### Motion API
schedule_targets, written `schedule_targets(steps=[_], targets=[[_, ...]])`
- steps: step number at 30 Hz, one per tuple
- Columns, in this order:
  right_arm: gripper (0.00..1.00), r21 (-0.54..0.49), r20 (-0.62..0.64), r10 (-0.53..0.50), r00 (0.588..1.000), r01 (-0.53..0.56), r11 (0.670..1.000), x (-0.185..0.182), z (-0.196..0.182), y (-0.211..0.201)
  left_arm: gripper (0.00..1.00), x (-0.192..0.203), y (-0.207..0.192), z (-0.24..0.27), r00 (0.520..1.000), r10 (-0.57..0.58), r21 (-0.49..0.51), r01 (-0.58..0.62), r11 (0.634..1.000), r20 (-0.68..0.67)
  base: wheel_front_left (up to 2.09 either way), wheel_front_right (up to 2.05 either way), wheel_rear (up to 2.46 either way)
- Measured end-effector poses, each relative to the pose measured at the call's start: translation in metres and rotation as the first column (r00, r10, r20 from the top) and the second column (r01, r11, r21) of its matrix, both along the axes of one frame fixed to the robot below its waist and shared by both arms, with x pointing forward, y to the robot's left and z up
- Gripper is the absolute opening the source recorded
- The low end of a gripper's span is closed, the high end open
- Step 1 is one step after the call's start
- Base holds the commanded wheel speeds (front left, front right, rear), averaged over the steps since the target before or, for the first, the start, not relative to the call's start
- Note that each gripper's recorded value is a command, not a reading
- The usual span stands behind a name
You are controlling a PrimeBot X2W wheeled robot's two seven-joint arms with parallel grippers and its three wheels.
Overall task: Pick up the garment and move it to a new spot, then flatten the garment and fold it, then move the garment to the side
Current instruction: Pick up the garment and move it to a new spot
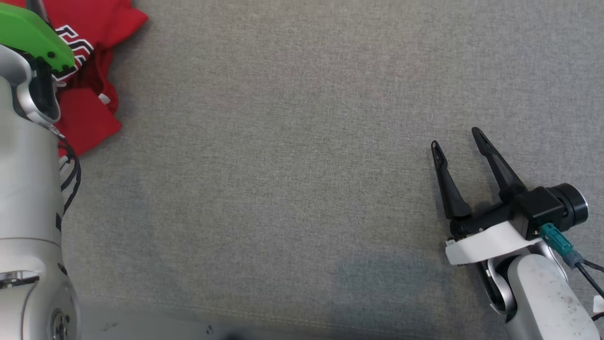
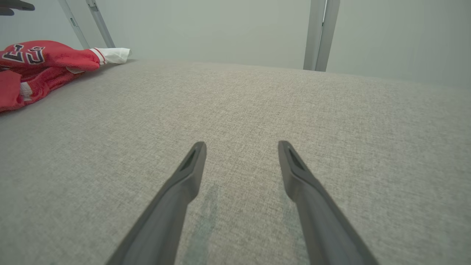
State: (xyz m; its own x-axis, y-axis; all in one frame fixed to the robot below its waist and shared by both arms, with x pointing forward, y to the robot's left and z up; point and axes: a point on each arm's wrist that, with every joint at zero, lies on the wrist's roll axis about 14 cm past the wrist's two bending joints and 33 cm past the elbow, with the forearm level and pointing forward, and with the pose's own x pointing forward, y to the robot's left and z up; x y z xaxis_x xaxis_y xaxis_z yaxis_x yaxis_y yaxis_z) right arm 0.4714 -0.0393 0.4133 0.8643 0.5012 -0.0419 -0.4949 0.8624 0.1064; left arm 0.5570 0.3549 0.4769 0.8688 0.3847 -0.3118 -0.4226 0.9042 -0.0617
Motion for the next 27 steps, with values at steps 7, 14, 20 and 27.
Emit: schedule_targets(steps=[7,14,20,27], targets=[[1.0,-0.006,-0.036,-0.03,0.999,0.03,1.0,0.008,-0.022,-0.011,1.0,0.007,0.0,-0.058,0.977,0.001,-0.087,-0.02,0.996,-0.215,0.0,0.0,0.0],[1.0,0.002,-0.057,-0.055,0.997,0.055,0.998,0.012,-0.031,-0.018,1.0,0.007,-0.009,-0.095,0.93,-0.035,-0.132,-0.014,0.991,-0.365,0.0,0.0,0.0],[1.0,0.008,-0.06,-0.063,0.996,0.063,0.998,0.014,-0.034,-0.019,1.0,0.004,-0.012,-0.111,0.906,-0.052,-0.138,-0.007,0.99,-0.42,0.0,0.0,0.0],[1.0,0.012,-0.058,-0.061,0.996,0.062,0.998,0.015,-0.033,-0.018,0.0,0.006,-0.01,-0.106,0.934,-0.048,-0.114,0.008,0.993,-0.354,0.0,0.0,0.0]])
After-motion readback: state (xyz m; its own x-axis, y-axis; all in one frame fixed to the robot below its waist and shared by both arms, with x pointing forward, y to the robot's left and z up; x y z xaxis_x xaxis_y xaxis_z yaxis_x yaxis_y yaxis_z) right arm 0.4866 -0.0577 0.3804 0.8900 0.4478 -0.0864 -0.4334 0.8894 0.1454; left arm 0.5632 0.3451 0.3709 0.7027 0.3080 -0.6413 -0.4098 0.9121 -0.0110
